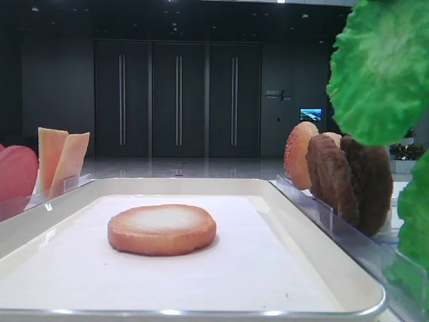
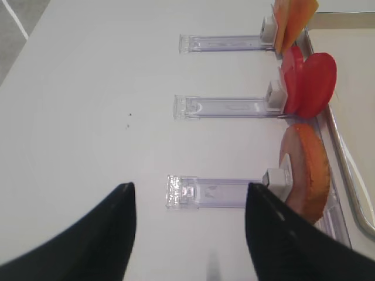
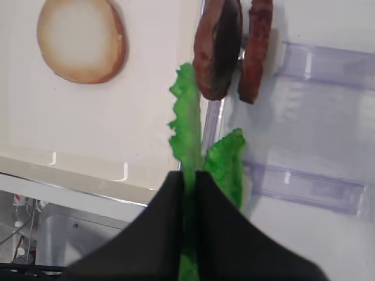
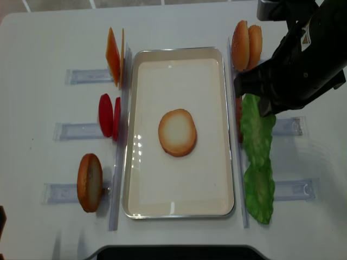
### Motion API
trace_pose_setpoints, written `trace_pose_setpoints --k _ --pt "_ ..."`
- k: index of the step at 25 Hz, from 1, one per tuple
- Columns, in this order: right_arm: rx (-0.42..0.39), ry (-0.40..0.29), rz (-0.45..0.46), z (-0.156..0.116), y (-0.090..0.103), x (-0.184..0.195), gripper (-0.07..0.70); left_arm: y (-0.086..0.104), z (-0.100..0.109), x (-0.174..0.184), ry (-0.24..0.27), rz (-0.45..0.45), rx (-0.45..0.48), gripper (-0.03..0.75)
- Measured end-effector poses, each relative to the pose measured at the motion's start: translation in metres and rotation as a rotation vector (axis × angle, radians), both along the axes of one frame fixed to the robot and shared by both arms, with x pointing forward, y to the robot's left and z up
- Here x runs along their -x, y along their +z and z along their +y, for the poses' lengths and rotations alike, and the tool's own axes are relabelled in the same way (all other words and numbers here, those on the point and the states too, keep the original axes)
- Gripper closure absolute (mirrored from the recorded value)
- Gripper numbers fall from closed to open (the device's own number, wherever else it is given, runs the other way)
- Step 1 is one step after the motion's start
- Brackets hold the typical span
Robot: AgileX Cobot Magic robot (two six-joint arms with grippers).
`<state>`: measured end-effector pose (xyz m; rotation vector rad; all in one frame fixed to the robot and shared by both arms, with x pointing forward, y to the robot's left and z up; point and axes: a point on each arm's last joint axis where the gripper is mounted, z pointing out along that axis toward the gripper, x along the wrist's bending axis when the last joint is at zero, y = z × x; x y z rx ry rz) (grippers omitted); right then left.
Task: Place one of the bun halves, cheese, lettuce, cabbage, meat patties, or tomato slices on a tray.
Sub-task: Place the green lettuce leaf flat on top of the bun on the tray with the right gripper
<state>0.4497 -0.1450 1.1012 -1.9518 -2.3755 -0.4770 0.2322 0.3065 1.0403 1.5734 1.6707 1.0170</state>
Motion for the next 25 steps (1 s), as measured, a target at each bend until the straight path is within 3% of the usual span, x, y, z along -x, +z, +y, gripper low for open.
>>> trace_pose_setpoints --k 4,12,19,25 --pt "-0.048 0.010 -0.007 0.006 -0.001 -0.003 0.612 0.000 0.000 0.000 0.000 0.000 0.000 0.265" --pt "-0.255 0.096 0.013 0.047 -0.014 -0.026 0.612 0.000 0.000 0.000 0.000 0.000 0.000 0.265" --pt "-0.271 0.183 0.001 0.097 -0.043 -0.041 0.612 0.000 0.000 0.000 0.000 0.000 0.000 0.265" --pt "-0.271 0.231 -0.007 0.125 -0.057 -0.057 0.612 0.000 0.000 0.000 0.000 0.000 0.000 0.265"
